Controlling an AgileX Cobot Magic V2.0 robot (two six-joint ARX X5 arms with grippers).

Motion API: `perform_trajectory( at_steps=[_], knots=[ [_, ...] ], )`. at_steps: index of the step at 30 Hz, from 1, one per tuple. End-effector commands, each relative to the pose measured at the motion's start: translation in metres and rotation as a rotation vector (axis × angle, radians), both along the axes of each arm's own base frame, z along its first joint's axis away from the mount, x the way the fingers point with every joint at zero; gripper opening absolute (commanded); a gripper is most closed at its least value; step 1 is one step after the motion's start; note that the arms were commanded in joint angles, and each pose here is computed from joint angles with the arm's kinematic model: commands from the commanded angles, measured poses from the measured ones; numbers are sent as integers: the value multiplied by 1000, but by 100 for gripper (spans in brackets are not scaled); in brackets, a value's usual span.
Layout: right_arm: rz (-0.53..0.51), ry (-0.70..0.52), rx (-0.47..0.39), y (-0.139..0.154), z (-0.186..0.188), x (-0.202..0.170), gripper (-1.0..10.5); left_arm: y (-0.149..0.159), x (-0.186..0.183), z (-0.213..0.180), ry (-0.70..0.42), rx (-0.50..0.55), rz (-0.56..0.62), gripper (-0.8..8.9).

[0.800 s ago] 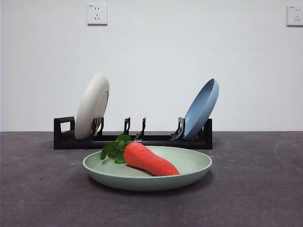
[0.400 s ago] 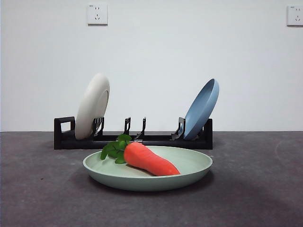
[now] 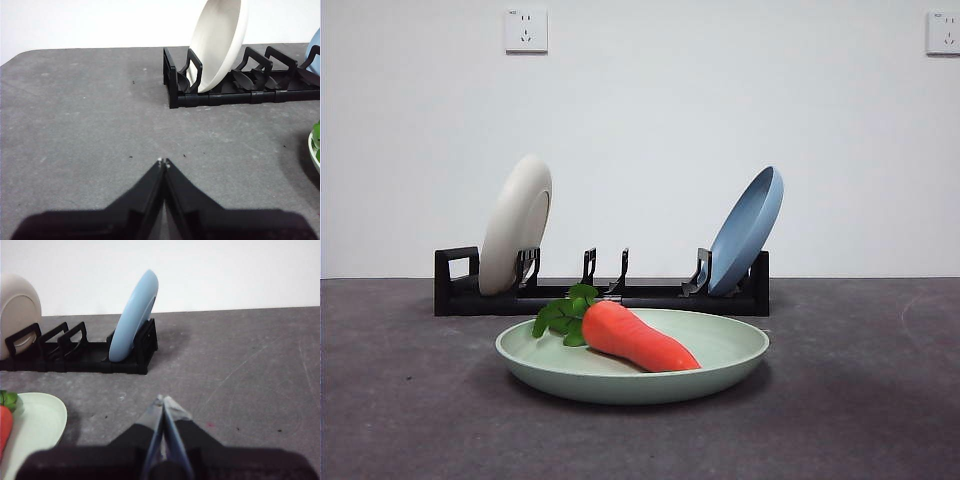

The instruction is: Take the green plate from the plate rack,put the plate on the table,take the carrot from the table,put the carrot in the plate

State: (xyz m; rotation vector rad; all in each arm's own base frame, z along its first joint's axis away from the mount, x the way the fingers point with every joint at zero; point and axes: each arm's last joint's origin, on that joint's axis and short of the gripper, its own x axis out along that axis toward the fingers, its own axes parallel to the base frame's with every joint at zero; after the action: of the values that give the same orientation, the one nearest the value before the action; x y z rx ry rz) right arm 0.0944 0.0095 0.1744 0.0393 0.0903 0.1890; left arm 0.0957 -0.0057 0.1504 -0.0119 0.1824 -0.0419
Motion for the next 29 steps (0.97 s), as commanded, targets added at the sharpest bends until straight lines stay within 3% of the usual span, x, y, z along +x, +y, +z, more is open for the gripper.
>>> perform_trajectory(
  at_steps=[1, 11, 14, 29],
  knots=[
    [-3, 4, 11, 0, -6, 0, 1, 0, 1, -4, 4, -6, 3, -3],
    [-2, 125, 1, 0, -19, -2, 1, 0, 1, -4, 4, -6, 3, -3],
    [-9, 175, 32, 0, -24, -3, 1, 0, 1, -4, 4, -6, 3, -3],
    [-11, 175, 32, 0, -23, -3, 1, 0, 1, -4, 4, -6, 3, -3]
  ],
)
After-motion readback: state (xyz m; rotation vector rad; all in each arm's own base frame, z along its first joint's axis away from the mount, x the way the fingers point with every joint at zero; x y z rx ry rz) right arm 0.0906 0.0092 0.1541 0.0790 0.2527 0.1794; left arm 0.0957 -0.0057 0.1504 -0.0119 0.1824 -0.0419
